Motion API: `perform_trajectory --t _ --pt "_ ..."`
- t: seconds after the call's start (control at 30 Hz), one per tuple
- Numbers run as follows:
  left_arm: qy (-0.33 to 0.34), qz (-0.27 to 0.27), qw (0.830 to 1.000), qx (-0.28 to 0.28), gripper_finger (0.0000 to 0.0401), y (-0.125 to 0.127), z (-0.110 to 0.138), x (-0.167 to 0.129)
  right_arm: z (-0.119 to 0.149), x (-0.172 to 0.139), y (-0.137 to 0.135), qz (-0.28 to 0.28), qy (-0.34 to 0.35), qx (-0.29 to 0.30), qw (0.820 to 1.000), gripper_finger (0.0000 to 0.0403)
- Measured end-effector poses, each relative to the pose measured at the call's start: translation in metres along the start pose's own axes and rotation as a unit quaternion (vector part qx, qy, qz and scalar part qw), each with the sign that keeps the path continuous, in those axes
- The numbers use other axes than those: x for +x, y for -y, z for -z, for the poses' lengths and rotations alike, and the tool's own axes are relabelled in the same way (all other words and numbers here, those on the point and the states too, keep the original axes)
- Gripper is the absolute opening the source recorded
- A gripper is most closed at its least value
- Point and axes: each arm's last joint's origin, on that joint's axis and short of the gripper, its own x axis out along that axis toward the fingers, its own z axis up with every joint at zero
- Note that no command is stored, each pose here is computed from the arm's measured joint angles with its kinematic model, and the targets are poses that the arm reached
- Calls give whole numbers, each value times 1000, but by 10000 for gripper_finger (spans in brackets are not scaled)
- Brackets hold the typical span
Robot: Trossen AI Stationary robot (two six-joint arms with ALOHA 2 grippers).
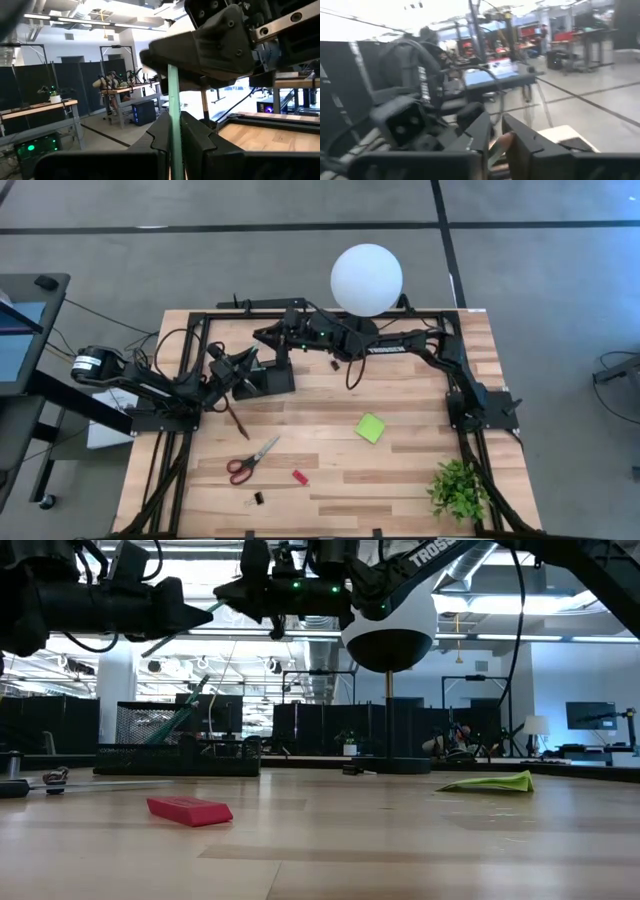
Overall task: Pick and place office supplies into organizer
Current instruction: Put the blue pencil into the black desk organizer
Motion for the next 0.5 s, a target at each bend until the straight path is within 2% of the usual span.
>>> perform_trajectory --t 0.13,0.33,0.5 --pt "-1 6 1000 1 13 1 1 0 -2 0 -3 -21 9 0 1000 12" --pt "-2 2 1000 -4 17 0 1 0 -2 1 -6 -22 11 -5 1000 29" --pt "-2 -3 1000 -9 35 0 0 0 -3 1 -5 -23 14 -6 1000 11"
